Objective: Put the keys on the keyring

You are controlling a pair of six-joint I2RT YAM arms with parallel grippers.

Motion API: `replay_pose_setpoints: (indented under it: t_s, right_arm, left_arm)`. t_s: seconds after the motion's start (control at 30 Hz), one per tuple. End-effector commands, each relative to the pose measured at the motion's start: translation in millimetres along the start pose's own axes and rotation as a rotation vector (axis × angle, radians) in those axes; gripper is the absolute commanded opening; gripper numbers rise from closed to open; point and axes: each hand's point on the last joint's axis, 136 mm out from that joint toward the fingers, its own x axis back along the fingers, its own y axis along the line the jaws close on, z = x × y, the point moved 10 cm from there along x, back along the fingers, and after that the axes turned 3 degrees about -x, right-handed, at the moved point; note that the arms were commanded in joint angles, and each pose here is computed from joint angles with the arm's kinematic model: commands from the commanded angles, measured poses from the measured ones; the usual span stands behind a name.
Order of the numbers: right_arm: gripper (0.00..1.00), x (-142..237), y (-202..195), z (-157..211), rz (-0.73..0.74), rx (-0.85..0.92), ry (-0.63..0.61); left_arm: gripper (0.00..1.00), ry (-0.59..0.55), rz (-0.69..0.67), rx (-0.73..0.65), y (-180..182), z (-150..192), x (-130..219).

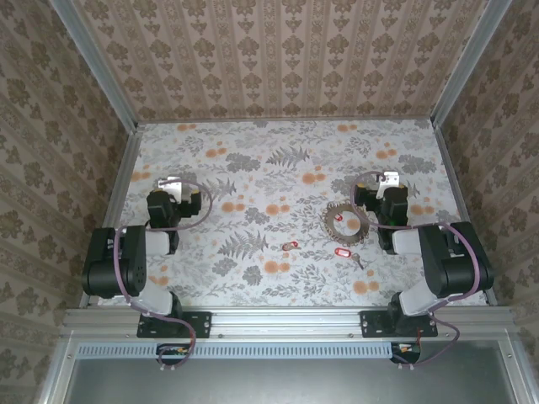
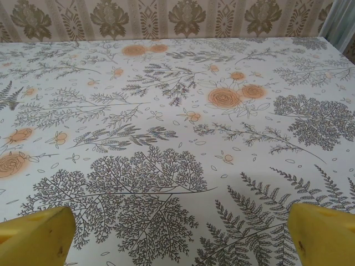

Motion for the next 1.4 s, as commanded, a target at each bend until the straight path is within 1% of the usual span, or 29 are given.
replay_pose_setpoints:
  t_s: [0.0, 0.5, 0.63, 0.9, 1.0, 1.13, 1.17, 1.27, 1.33, 1.37]
  right_arm:
    - [1.00, 0, 2, -4, -0.004, -0.011, -0.007]
    - [1.00, 0, 1, -4, -0.012, -0.014, -0.005]
    - [0.99, 1, 5, -3, -0.071, 0.010, -0.002]
    - [0.99, 3, 6, -4, -0.074, 0.017, -0.015]
    - [0.97, 8, 6, -8, -0.065, 0.018, -0.027]
    - [0.99, 21, 4, -24, -0.029, 0.000, -0.045]
    - [0.99, 27, 3, -33, -0.014, -0.028, -0.022]
    - [1.00, 40, -6, -53, 0.133, -0.140, 0.177]
    - [1.00, 50, -7, -60, 0.176, -0.203, 0.297]
    - [1.00, 55, -6, -61, 0.167, -0.242, 0.354]
  left_arm:
    - [1.00, -0.018, -0.007, 0.018, 0, -8, -2]
    - [1.00, -0.020, -0.006, 0.016, 0, -8, -2]
    - [1.00, -0.020, -0.007, 0.016, 0, -8, -2]
    - [1.00, -0.031, -0.007, 0.015, 0, -9, 0]
    - [1.00, -0.036, -0.039, 0.032, 2, -11, 4]
    - [1.00, -0.058, -0.095, 0.050, 6, -12, 11]
    - [1.00, -0.064, -0.116, 0.056, 8, -14, 15]
    - [1.00, -0.076, -0.141, 0.061, 11, -30, 29]
    - [1.00, -0.063, -0.167, 0.072, 11, -42, 38]
    - [1.00, -0.068, -0.196, 0.126, 14, -51, 43]
